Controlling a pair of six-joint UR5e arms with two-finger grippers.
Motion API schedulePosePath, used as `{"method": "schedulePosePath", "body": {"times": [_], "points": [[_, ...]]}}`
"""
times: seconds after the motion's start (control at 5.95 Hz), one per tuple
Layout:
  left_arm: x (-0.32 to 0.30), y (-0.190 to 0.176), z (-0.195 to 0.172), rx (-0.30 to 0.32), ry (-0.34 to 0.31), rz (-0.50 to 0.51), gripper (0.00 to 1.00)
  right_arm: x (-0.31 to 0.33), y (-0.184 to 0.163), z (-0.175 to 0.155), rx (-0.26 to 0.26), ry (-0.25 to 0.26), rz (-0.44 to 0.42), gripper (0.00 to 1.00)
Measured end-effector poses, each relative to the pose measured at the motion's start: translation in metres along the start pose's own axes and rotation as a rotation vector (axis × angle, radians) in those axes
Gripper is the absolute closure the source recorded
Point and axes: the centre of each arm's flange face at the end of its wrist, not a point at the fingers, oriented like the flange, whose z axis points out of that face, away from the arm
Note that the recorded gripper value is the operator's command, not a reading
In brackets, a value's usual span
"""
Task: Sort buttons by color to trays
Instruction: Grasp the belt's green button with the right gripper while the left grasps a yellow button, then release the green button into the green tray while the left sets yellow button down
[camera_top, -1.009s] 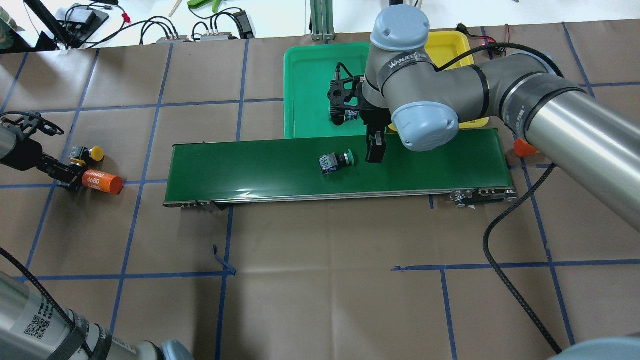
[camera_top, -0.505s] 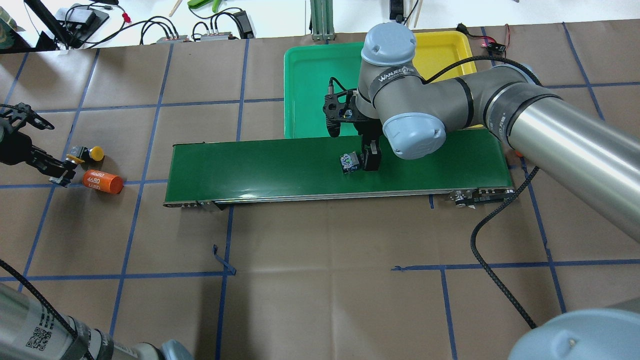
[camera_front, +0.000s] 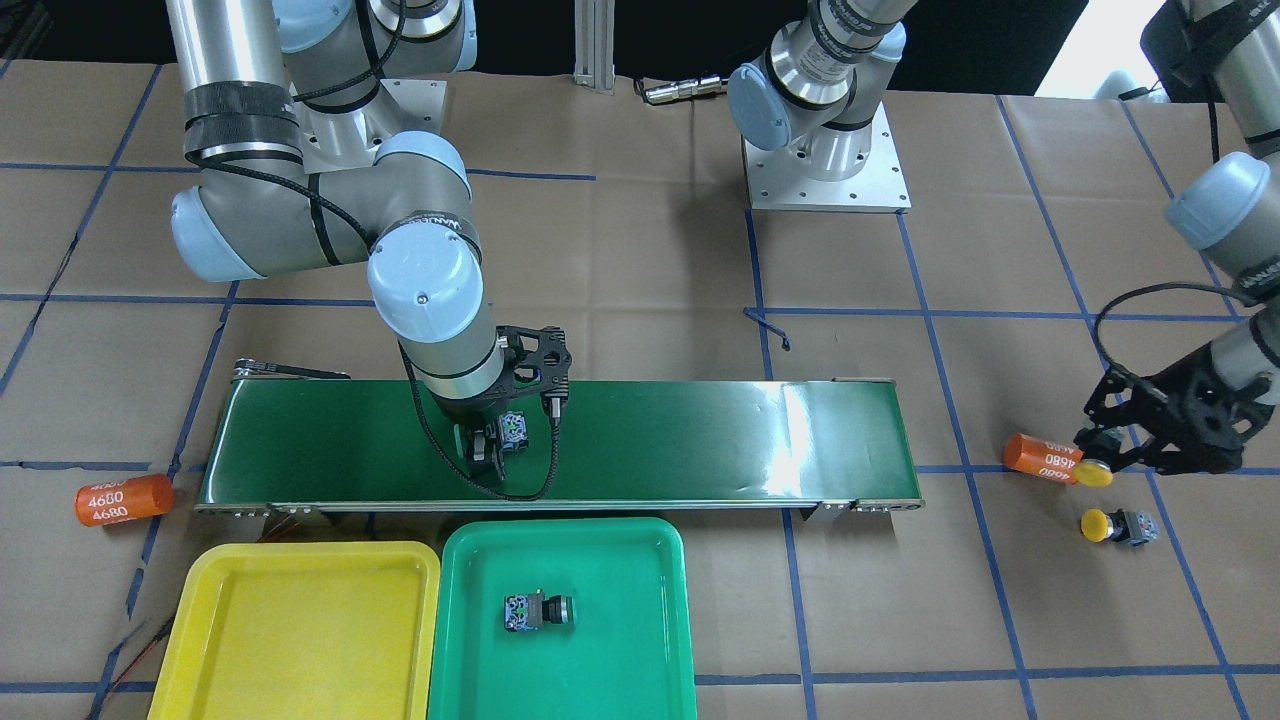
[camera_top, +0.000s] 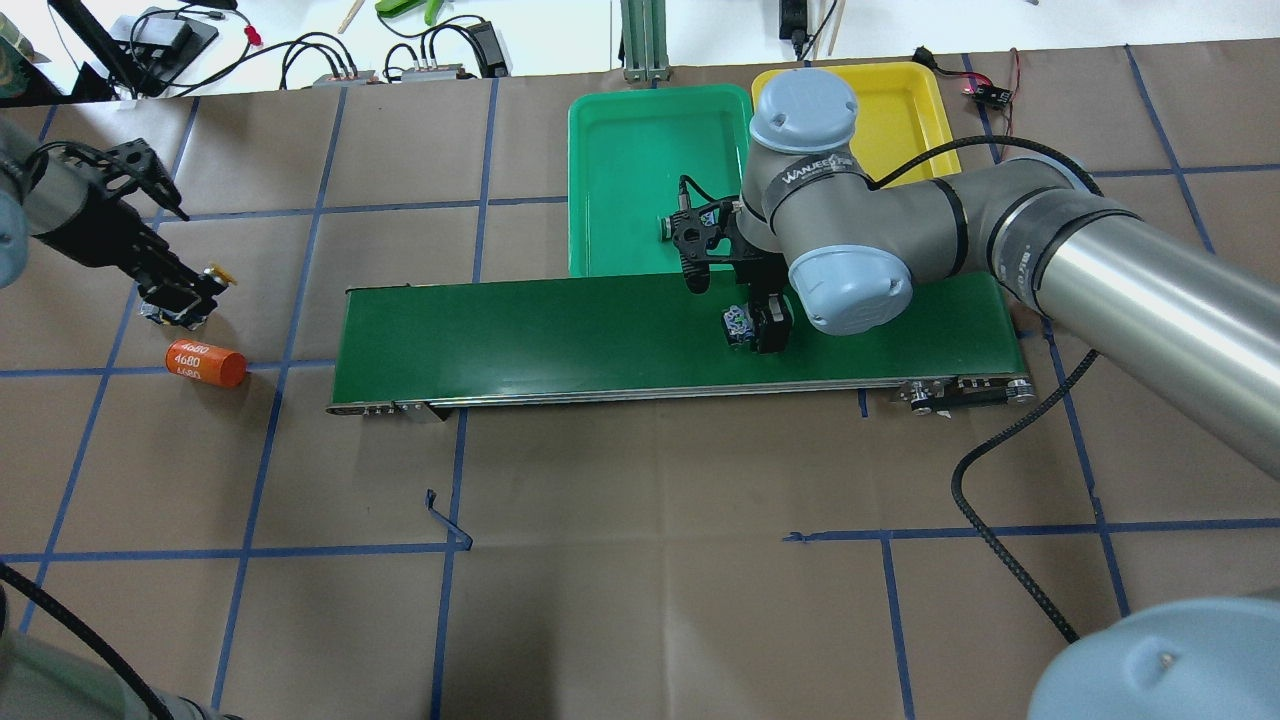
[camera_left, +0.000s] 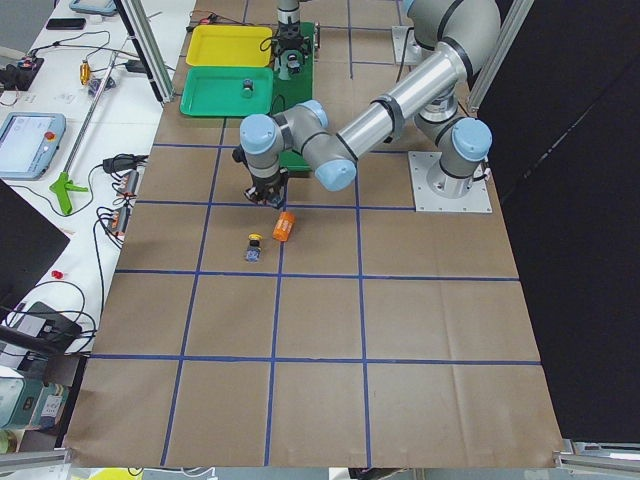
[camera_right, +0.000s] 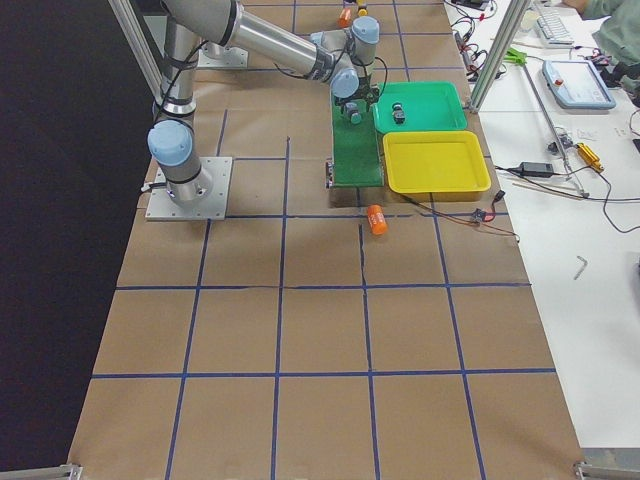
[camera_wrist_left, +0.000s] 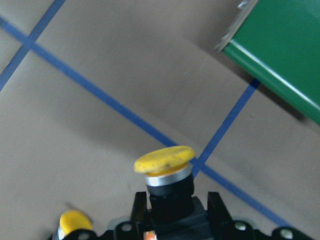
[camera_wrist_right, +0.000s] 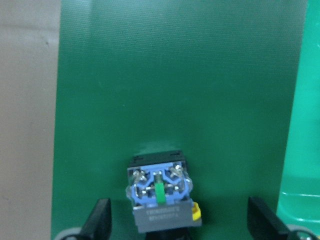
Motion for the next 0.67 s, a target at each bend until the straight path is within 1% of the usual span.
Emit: {"method": "schedulePosePath", "body": {"times": [0.17,0.34,0.5,0.67], "points": [[0.029,-0.058,0.002,-0.018,0.008,0.155,0.99,0.002,0.016,-0.001,-0.016,-0.001,0.015,0.81],[0.054,-0.097,0.008,-0.028,0.021,0.294,0.99,0.003,0.026,-0.002,-0.052,-0.003,0.011,0.91],[0.079,-0.121,0.023,-0.035,0.048,0.398,0.99,0.003,0.036,-0.007,-0.083,0.003,0.005,0.91],[0.107,-0.137,0.045,-0.041,0.068,0.474,0.94,0.004,0.048,-0.019,-0.095,0.022,0.013,0.9]]}}
